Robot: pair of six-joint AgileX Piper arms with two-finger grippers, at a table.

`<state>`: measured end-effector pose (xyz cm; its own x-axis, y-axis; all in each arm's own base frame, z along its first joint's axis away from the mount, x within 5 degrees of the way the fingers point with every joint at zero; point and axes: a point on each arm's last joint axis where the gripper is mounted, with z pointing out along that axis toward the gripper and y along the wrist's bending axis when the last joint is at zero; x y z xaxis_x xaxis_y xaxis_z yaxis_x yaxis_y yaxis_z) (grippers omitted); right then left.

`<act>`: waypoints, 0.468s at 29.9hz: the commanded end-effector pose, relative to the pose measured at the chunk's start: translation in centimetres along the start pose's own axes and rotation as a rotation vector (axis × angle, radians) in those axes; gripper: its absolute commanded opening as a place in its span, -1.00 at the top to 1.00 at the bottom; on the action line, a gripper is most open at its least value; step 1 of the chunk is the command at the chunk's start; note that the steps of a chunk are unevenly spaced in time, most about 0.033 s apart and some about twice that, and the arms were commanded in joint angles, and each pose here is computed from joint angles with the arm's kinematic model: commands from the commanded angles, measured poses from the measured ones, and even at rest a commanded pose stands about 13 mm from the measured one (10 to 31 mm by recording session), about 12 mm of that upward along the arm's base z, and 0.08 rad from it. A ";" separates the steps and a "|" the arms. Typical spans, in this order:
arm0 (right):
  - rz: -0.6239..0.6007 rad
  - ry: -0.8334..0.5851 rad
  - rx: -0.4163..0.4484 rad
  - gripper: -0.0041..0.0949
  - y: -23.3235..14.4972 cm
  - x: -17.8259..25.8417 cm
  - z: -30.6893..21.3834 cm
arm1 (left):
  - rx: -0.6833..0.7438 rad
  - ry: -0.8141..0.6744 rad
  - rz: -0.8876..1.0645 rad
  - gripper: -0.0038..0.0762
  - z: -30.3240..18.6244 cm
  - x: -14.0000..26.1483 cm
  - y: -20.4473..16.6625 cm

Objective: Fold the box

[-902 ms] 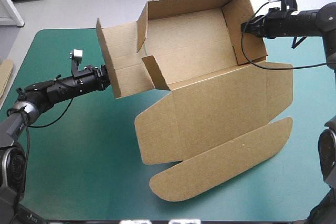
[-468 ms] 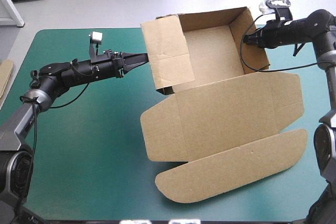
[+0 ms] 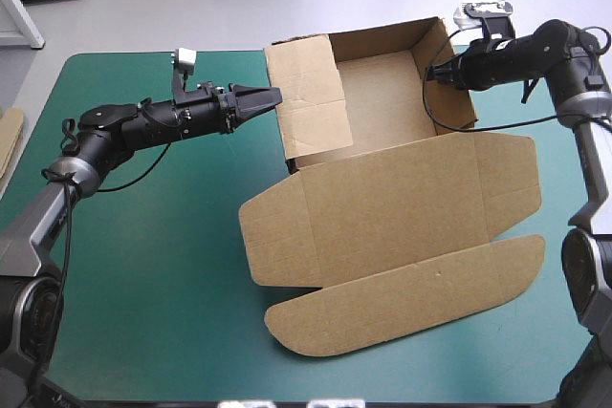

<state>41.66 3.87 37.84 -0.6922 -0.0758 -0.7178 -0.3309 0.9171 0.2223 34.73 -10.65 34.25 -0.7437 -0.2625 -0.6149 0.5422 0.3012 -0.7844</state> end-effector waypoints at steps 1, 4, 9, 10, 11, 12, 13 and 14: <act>0.002 -0.127 -0.012 0.95 2.3 -1.7 -2.5 | 0.029 -0.037 0.013 -0.18 -0.4 -1.0 -2.5; -0.007 -0.123 0.022 0.95 3.1 -1.7 -2.1 | -0.053 0.019 0.027 -0.18 -0.5 -0.9 -2.2; 0.003 -0.113 0.006 0.95 4.5 -1.6 -1.7 | -0.226 0.090 0.053 -0.16 -0.8 -1.8 -2.5; 0.010 -0.114 0.001 0.95 4.7 -1.6 -1.6 | -0.259 0.103 0.078 -0.15 -0.7 -2.2 -3.0; 0.018 -0.121 0.001 0.95 4.9 -1.7 -1.6 | -0.296 0.115 0.095 -0.14 -0.6 -2.3 -3.1; 0.033 -0.131 -0.003 0.94 5.2 -1.8 -1.5 | -0.344 0.140 0.124 -0.13 -0.5 -2.4 -3.3; 0.054 -0.141 -0.004 0.94 5.2 -1.9 -1.5 | -0.394 0.165 0.155 -0.12 -0.2 -2.5 -3.5; 0.065 -0.152 -0.008 0.94 5.3 -2.0 -1.5 | -0.441 0.192 0.181 -0.11 0.2 -2.5 -3.5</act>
<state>41.35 7.95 37.70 -0.7034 -0.0737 -0.7069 -0.3080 0.9280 0.2098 35.54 -10.32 35.73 -0.7745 -0.0493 -0.6307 0.4601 0.6403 -0.6151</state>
